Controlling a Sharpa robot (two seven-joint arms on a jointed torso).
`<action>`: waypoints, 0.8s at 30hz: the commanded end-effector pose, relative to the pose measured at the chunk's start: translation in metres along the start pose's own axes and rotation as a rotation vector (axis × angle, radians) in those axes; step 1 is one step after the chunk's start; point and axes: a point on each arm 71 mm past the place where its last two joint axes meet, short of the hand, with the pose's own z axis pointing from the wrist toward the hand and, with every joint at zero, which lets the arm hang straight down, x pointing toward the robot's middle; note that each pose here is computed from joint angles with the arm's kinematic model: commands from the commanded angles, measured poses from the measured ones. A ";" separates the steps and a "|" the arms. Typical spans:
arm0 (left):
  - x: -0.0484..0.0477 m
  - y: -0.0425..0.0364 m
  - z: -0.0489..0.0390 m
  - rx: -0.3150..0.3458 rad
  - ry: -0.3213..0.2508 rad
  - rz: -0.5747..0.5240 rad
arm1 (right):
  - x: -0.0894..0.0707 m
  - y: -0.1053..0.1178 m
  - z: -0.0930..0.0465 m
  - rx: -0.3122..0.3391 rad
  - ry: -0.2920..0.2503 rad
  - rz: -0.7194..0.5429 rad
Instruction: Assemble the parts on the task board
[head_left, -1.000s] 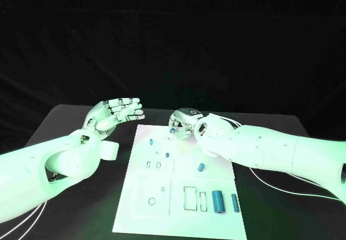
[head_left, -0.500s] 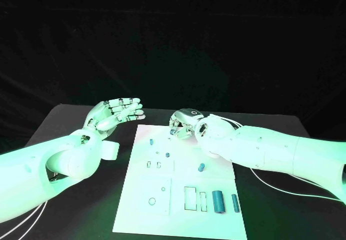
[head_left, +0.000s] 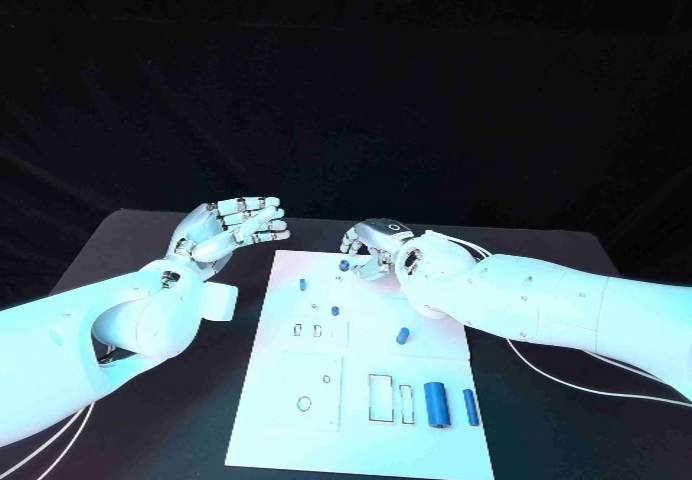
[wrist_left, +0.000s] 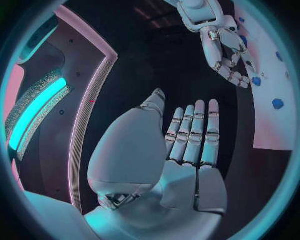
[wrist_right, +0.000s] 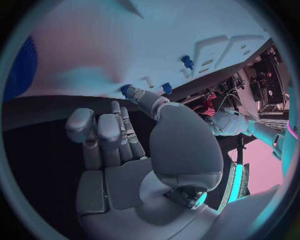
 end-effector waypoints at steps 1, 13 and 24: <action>0.0011 -0.0012 0.0007 0.006 0.015 -0.012 | -0.005 -0.004 -0.007 0.002 -0.017 0.013; -0.0048 0.0003 0.0018 0.005 0.002 -0.006 | -0.042 -0.043 -0.057 0.105 -0.037 0.189; -0.0058 0.0019 0.0026 0.003 0.002 -0.007 | -0.046 -0.079 -0.074 0.232 0.075 0.288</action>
